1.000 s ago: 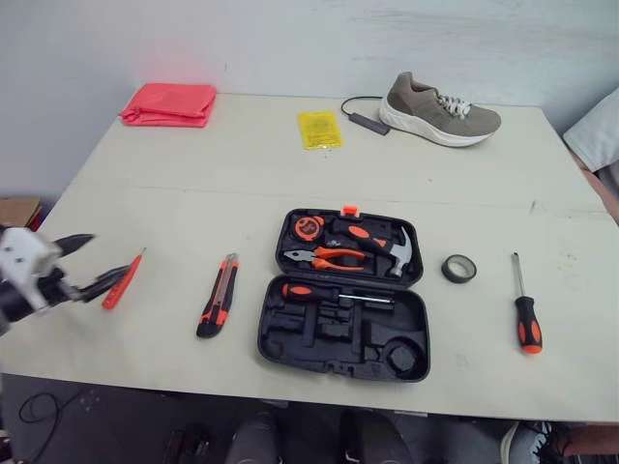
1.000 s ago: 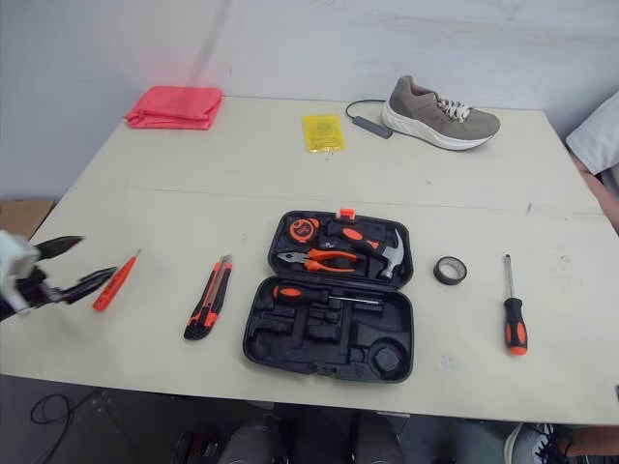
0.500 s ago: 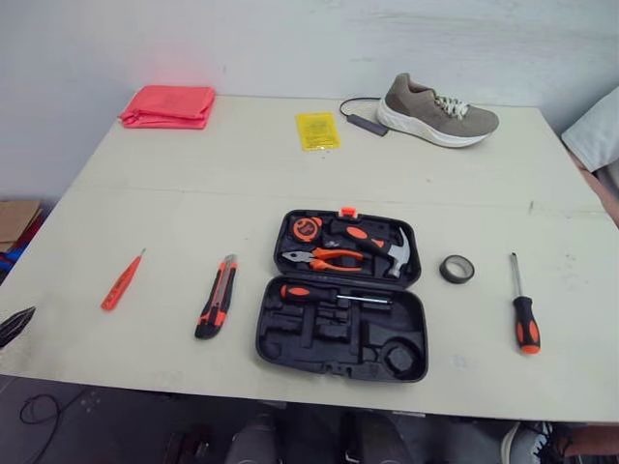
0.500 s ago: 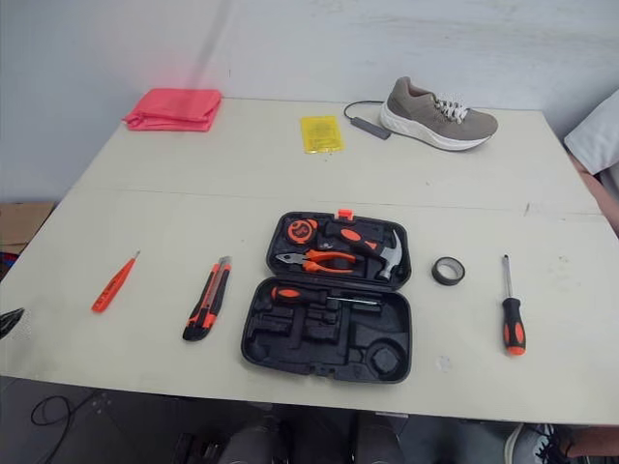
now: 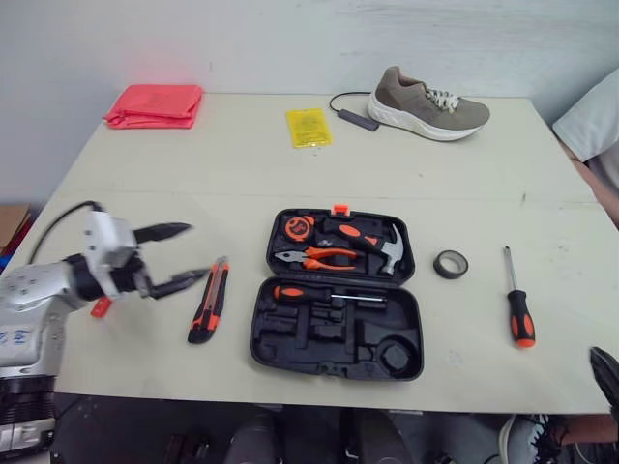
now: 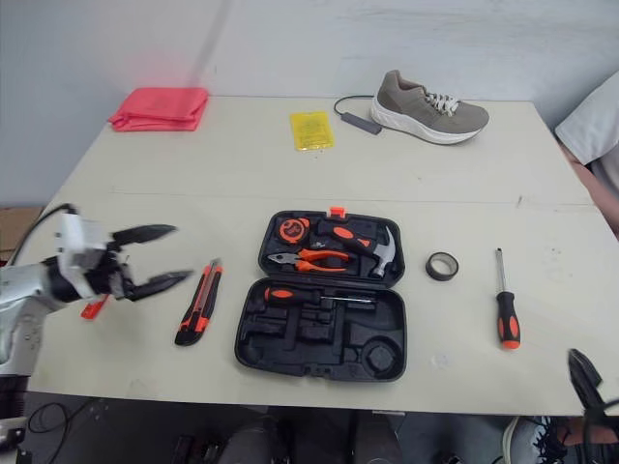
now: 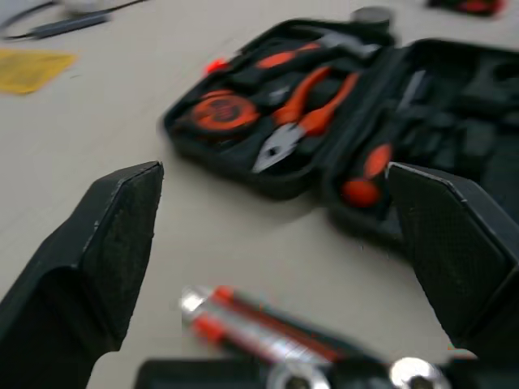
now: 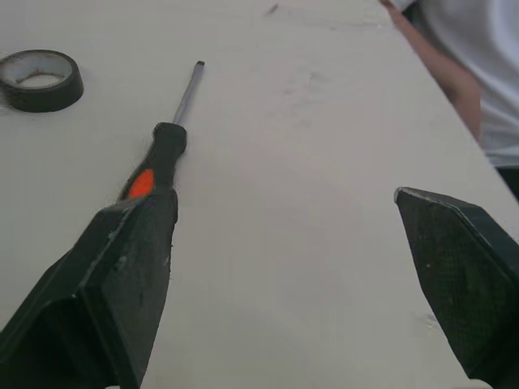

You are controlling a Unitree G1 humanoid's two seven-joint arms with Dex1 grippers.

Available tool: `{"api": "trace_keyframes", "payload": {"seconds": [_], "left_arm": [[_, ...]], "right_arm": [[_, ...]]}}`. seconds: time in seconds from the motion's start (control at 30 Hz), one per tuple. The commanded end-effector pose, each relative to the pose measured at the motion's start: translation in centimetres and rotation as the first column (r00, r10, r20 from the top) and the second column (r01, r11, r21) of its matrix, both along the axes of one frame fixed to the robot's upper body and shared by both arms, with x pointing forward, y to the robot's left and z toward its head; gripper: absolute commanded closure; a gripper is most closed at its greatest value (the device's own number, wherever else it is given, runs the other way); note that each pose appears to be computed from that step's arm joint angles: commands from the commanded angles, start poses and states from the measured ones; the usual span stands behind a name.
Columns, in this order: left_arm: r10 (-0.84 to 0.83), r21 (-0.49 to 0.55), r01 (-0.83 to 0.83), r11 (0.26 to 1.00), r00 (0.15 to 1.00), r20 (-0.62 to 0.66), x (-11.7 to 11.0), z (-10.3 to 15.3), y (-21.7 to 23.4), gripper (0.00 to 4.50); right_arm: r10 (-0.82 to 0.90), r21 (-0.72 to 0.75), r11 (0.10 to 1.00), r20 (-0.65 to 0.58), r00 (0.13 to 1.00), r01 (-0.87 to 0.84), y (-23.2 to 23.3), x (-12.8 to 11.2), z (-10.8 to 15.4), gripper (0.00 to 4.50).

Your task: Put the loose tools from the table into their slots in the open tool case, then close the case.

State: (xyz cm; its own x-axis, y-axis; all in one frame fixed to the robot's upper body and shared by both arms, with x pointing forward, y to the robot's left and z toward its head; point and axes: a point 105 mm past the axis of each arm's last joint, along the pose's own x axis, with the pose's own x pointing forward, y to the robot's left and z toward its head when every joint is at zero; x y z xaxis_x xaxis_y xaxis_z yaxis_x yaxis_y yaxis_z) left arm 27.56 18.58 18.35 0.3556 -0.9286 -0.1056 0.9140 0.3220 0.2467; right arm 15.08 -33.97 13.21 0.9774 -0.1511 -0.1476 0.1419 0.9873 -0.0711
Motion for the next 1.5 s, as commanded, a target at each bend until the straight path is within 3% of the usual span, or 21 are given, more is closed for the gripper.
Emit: {"api": "trace_keyframes", "payload": {"seconds": [0.03, 0.37, 0.57, 0.8, 0.9, 1.07, 1.23, 1.37, 1.43, 1.5], "left_arm": [[-0.169, -0.032, 0.168, 0.985, 0.986, -0.003, -1.4, 1.2, -3.7, 0.05], [-0.332, -0.047, 0.33, 0.943, 0.942, -0.046, -3.1, 0.8, -7.3, 0.05], [-0.366, -0.026, 0.366, 0.93, 0.928, -0.062, -3.6, 0.6, -7.6, 0.05], [-0.398, -0.019, 0.397, 0.917, 0.916, -0.06, -3.9, 0.6, -8.0, 0.05], [-0.421, -0.017, 0.421, 0.907, 0.905, -0.062, -4.1, 0.5, -8.3, 0.0], [-0.438, -0.008, 0.438, 0.899, 0.898, -0.053, -4.2, 0.5, -8.3, 0.0], [-0.428, -0.021, 0.428, 0.904, 0.902, -0.051, -4.0, 0.7, -8.1, 0.0], [-0.414, -0.027, 0.413, 0.91, 0.909, -0.053, -3.6, 1.1, -7.7, 0.0], [-0.407, -0.024, 0.407, 0.913, 0.911, -0.06, -3.7, 1.2, -7.0, 0.0], [-0.395, -0.008, 0.395, 0.918, 0.915, -0.082, -3.9, 1.0, -6.1, 0.0]], "right_arm": [[0.028, 0.051, 0.998, -0.059, 0.998, -0.025, 1.3, 1.6, 0.1, 0.0], [0.031, 0.126, 0.992, -0.249, 0.968, 0.0, 0.8, 5.3, -2.6, 0.0], [0.079, 0.174, 0.985, -0.348, 0.934, -0.018, 1.4, 5.8, -4.2, 0.0], [0.062, 0.161, 0.987, -0.376, 0.925, -0.001, 1.3, 6.4, -4.8, 0.0], [0.064, 0.177, 0.984, -0.376, 0.924, 0.004, 1.5, 6.7, -4.9, 0.83], [-0.022, 0.185, 0.979, -0.312, 0.95, 0.083, 0.7, 6.8, -4.0, 3.37], [-0.008, 0.071, 0.997, -0.176, 0.984, 0.021, 0.2, 7.7, -0.6, 3.47], [0.281, -0.16, 0.949, 0.047, 0.959, -0.27, 2.0, 10.2, 6.1, 3.47], [0.527, -0.317, 0.803, -0.019, 0.85, -0.505, 5.4, 10.9, 8.0, 3.47], [0.705, -0.369, 0.621, -0.123, 0.699, -0.692, 9.0, 10.9, 8.5, 3.47]]}}
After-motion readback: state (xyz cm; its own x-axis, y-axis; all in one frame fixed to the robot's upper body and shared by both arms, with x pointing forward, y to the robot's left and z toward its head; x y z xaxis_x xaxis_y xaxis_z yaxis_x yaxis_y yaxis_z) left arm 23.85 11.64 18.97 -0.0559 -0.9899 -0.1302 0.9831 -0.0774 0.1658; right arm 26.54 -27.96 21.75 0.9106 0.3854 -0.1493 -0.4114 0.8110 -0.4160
